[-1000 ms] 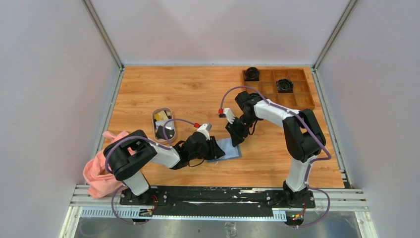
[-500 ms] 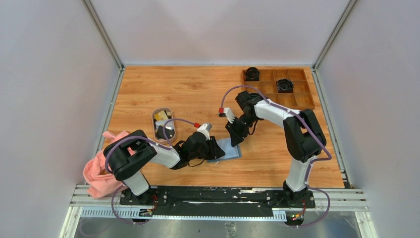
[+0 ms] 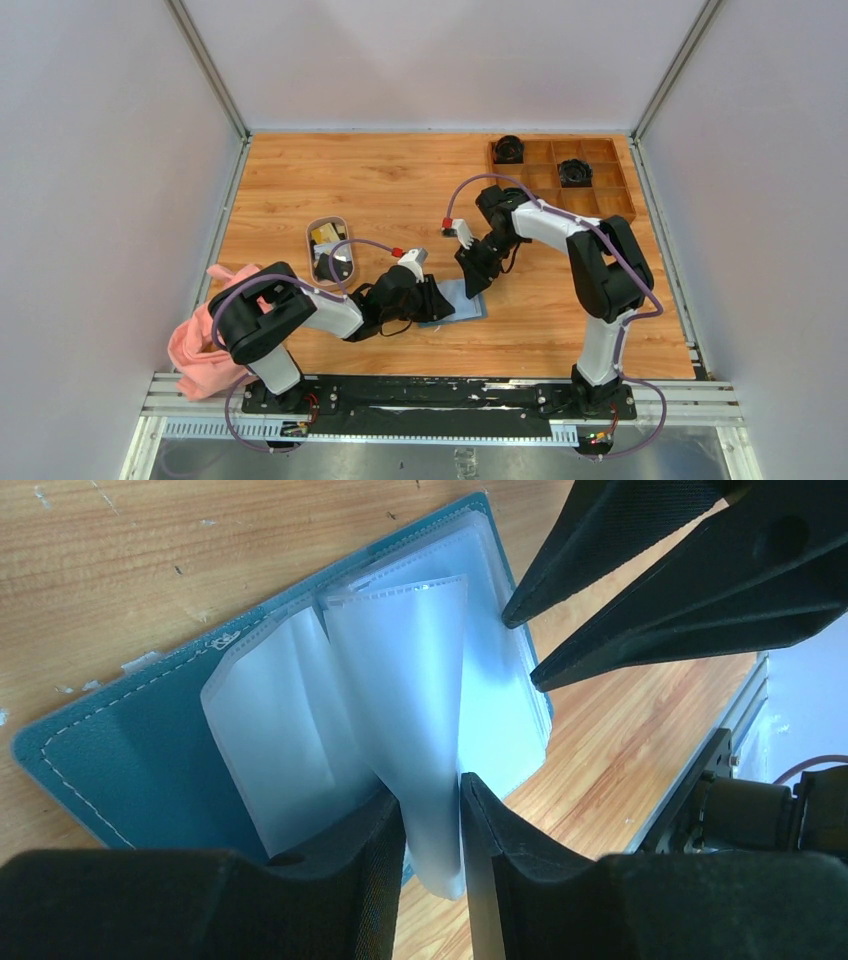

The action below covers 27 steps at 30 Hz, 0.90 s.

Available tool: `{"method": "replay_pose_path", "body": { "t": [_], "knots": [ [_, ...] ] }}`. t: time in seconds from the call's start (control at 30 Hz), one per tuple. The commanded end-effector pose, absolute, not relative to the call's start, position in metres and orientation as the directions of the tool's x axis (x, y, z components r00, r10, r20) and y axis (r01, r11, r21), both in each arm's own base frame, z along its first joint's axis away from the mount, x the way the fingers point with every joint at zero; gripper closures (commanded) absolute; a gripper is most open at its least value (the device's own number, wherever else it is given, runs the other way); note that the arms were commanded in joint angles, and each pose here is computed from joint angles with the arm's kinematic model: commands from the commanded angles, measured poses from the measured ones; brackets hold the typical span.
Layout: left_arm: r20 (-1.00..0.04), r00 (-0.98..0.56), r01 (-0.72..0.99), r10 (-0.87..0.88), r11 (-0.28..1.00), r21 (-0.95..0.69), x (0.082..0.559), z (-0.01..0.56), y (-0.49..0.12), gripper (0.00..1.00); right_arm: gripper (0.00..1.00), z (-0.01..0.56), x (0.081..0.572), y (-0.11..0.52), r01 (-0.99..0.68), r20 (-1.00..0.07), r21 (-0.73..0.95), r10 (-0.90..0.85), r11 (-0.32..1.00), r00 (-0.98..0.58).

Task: Put the credit cards into the card holder
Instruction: Open the card holder at the center of the board.

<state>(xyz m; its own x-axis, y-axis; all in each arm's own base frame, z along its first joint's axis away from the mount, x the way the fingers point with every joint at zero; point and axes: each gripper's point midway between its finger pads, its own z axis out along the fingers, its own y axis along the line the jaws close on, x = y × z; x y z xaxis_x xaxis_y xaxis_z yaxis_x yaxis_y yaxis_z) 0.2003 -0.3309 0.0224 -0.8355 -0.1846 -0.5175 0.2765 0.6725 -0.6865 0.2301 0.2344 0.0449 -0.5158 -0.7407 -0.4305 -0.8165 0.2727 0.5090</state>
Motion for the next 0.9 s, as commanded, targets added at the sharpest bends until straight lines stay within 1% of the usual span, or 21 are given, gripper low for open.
{"method": "replay_pose_path", "body": {
  "t": [0.0,0.1,0.33,0.57,0.8,0.87],
  "knots": [
    [-0.467,-0.879,0.211,-0.098,0.798,-0.564,0.183,-0.025,-0.291,0.66,0.67,0.029,0.222,0.226,-0.759,-0.343,0.566,-0.746,0.322,-0.571],
    [-0.47,-0.878,0.218,-0.095,0.794,-0.568,0.183,-0.024,-0.292,0.64,0.67,0.028,0.22,0.228,-0.745,-0.335,0.584,-0.74,0.322,-0.583],
    [-0.473,-0.877,0.235,-0.082,0.785,-0.573,0.182,-0.021,-0.295,0.55,0.67,0.031,0.215,0.239,-0.695,-0.333,0.65,-0.706,0.308,-0.624],
    [-0.474,-0.878,0.252,-0.071,0.774,-0.581,0.182,-0.018,-0.299,0.49,0.68,0.026,0.215,0.244,-0.653,-0.305,0.679,-0.681,0.335,-0.665],
    [-0.482,-0.875,0.275,-0.054,0.763,-0.585,0.181,-0.014,-0.301,0.37,0.68,0.02,0.222,0.247,-0.611,-0.275,0.689,-0.64,0.389,-0.717],
    [-0.481,-0.875,0.282,-0.046,0.76,-0.585,0.18,-0.014,-0.302,0.34,0.68,0.022,0.222,0.25,-0.589,-0.272,0.711,-0.622,0.384,-0.734]
  ]
}}
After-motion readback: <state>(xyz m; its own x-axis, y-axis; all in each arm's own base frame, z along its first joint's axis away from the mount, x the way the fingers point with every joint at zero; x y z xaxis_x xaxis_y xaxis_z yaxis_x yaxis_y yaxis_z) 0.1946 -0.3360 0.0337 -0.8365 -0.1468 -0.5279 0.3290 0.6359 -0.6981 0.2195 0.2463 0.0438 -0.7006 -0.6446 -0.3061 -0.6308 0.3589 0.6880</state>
